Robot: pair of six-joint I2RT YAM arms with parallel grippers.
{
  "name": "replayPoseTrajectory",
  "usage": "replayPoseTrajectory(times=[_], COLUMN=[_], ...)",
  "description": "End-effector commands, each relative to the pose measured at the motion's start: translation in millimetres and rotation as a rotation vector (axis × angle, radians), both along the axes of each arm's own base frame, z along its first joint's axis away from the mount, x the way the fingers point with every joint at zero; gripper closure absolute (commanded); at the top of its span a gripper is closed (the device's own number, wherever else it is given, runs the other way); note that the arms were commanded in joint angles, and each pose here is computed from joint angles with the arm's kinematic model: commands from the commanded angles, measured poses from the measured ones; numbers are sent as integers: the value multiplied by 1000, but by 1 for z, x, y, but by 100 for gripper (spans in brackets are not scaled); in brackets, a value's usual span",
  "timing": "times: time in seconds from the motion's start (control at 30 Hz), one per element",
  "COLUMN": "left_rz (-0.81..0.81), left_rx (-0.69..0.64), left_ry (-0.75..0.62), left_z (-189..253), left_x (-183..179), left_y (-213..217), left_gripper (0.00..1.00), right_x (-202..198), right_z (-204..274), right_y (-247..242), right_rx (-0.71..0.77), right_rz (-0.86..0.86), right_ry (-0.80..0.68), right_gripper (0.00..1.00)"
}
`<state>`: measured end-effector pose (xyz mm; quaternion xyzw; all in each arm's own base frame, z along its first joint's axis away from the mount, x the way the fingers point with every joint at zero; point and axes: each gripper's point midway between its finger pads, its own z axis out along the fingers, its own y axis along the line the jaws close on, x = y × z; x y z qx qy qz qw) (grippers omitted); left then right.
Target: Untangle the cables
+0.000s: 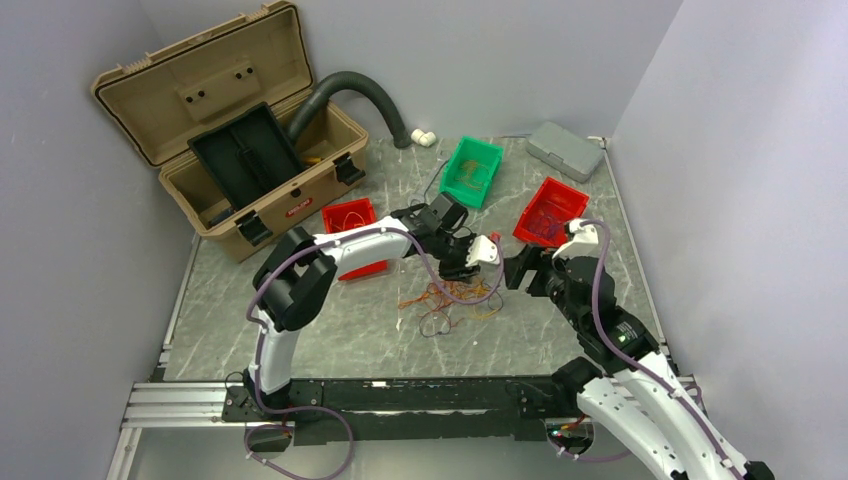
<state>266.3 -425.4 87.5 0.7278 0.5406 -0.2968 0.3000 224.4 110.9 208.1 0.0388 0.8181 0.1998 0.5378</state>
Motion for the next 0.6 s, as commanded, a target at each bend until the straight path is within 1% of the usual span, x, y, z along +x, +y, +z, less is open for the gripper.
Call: replayPoseTrajectory(times=[0.0, 0.03, 0.07, 0.1, 0.17, 0.2, 0.27, 0.33, 0.4, 0.57], left_rz=[8, 10, 10, 7, -1, 2, 21, 44, 75, 162], left_rx=[-45, -49, -52, -49, -31, -15, -23, -81, -124, -165], left_ry=[-59, -65, -65, -57, -40, -48, -106, -136, -130, -55], left_z=[1, 1, 1, 1, 0, -3, -2, 11, 28, 58], left_x=[7, 7, 6, 5, 1, 0, -2, -7, -12, -25], left_y=[-14, -14, -15, -16, -17, -16, -14, -11, -7, 5], left_gripper=[53, 57, 67, 80, 97, 100, 100, 100, 100, 100], right_x=[-2, -2, -2, -2, -3, -2, -3, -3, -5, -9], right_z=[30, 30, 30, 30, 28, 26, 21, 15, 7, -14], right_y=[-3, -3, -4, -4, -5, -5, -5, -5, -5, 0], right_rx=[32, 31, 32, 33, 31, 31, 29, 28, 29, 49], right_rz=[-7, -9, -10, -14, -16, -17, -19, -23, -22, -6], right_ry=[-68, -69, -69, -68, -62, -59, -48, -32, -14, 24], right_gripper=[15, 15, 15, 15, 15, 15, 15, 15, 15, 15])
